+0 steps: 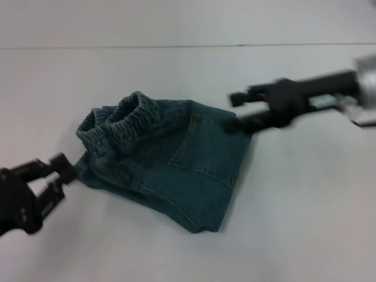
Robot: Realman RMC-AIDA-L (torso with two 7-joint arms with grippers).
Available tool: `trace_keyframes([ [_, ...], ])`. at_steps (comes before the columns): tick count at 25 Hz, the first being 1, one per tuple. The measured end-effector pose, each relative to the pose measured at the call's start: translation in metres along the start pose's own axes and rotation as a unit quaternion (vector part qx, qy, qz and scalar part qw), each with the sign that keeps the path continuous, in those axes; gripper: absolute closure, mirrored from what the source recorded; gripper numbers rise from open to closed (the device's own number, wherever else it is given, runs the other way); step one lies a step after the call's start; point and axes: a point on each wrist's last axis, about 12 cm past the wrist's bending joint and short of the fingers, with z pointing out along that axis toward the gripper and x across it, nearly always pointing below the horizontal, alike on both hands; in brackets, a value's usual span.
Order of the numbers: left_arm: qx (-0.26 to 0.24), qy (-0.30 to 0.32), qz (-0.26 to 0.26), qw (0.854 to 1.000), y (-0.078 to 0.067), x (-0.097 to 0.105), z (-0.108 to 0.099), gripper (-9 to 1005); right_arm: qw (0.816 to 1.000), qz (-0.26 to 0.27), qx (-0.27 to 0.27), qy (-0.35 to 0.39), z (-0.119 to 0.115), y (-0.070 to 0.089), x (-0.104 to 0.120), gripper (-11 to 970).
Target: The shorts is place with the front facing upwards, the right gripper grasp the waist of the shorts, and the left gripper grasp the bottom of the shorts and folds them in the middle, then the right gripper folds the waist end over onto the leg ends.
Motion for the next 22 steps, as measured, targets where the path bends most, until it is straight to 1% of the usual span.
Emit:
trace_keyframes([
  [2,0.03,0.025,-0.013,0.999,0.0,-0.003,0.001,835,1.0,-0.004,0.003,-0.016,-0.015,0.002,0.023,2],
  [4,0.059,0.056,-0.03,0.996,0.001,-0.004,0.005,790,1.0,-0.005,0.009,-0.021,-0.025,0.004,0.042,2],
  [6,0.072,0.074,-0.043,0.994,0.003,-0.006,0.009,696,1.0,-0.01,0.012,-0.023,-0.029,0.008,0.061,3],
  [7,0.077,0.082,-0.049,0.992,0.005,-0.006,0.012,648,0.999,-0.019,0.012,-0.027,-0.029,0.012,0.078,3],
  [8,0.081,0.086,-0.053,0.992,0.007,-0.008,0.016,601,0.999,-0.019,0.012,-0.027,-0.029,0.012,0.078,3],
  [13,0.098,0.096,-0.053,0.989,0.014,-0.014,0.033,390,0.998,-0.038,0.017,-0.05,-0.016,0.021,0.109,4],
  [14,0.102,0.104,-0.054,0.988,0.016,-0.014,0.037,349,0.998,-0.038,0.017,-0.05,-0.016,0.021,0.109,4],
  [17,0.112,0.122,-0.061,0.984,0.018,-0.014,0.044,261,0.997,-0.043,0.018,-0.054,-0.012,0.022,0.115,5],
  [20,0.113,0.133,-0.065,0.982,0.019,-0.014,0.045,172,0.997,-0.042,0.016,-0.055,-0.011,0.023,0.117,6],
  [22,0.109,0.135,-0.065,0.983,0.02,-0.014,0.045,172,0.997,-0.042,0.014,-0.056,-0.011,0.024,0.117,6],
])
